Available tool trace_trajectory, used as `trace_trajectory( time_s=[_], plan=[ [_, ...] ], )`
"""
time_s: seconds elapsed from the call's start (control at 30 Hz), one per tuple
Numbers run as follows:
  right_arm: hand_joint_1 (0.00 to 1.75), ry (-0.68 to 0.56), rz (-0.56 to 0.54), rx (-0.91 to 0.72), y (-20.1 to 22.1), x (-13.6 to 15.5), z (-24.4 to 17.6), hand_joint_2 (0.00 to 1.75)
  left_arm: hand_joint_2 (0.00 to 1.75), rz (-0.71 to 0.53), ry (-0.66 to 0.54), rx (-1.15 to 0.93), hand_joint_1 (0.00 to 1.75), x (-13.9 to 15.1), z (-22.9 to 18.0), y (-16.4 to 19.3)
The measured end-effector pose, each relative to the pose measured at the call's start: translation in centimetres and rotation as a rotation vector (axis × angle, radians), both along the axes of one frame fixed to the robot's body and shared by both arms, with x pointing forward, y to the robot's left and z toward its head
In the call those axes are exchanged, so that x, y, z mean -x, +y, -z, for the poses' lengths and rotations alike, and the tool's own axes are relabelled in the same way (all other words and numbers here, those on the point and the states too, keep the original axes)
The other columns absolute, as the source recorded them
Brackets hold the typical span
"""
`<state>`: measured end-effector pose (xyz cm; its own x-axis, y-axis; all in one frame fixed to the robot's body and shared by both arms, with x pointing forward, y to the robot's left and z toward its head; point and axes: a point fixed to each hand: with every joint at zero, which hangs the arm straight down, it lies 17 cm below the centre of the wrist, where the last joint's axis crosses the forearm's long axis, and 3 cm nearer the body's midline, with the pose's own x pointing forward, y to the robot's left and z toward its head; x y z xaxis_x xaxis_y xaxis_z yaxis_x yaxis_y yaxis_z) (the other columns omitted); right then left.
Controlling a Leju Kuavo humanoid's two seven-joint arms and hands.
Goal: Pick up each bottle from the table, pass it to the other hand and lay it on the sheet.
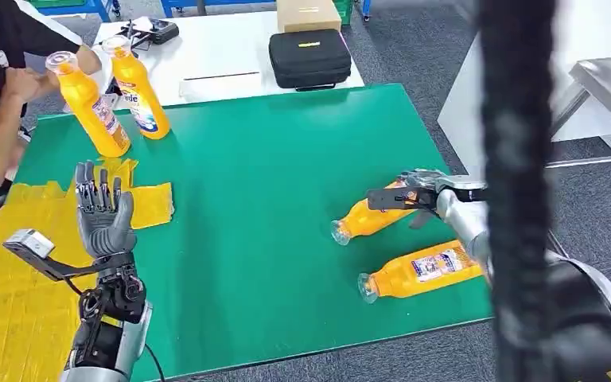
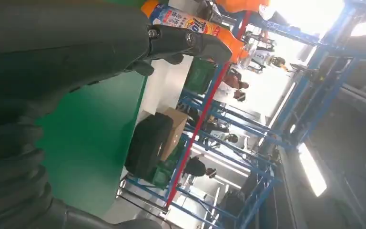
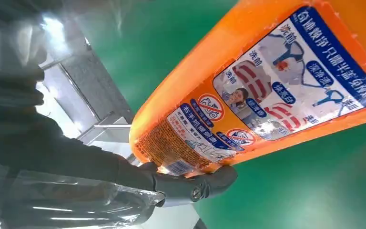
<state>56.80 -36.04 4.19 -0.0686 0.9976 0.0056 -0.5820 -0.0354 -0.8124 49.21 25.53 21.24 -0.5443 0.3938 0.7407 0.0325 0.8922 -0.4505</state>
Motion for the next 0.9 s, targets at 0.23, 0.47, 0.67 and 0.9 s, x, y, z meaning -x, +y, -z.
trace_trajectory(
  time_s=[0.23, 0.47, 0.67, 0.9],
  plan=[
    [0.0, 0.042, 0.019, 0.025, 0.0, 0.2, 0.1, 1.75, 1.75, -0.001, 0.016, 0.013, 0.0, -0.1, 0.6, 0.0],
    [0.0, 0.126, 0.03, 0.035, 0.2, 0.9, 0.3, 1.75, 1.75, -0.02, 0.04, 0.01, 0.0, -0.2, 1.3, 0.3],
    [0.0, 0.21, -0.046, -0.036, 1.9, 1.7, -0.2, 1.75, 1.75, -0.034, 0.055, 0.012, 0.0, -0.3, 1.8, 0.6],
    [0.0, 0.26, -0.126, -0.07, 2.4, 2.3, -0.8, 1.75, 1.75, -0.052, 0.059, 0.028, 0.0, -0.2, 2.0, 1.3]
  ],
)
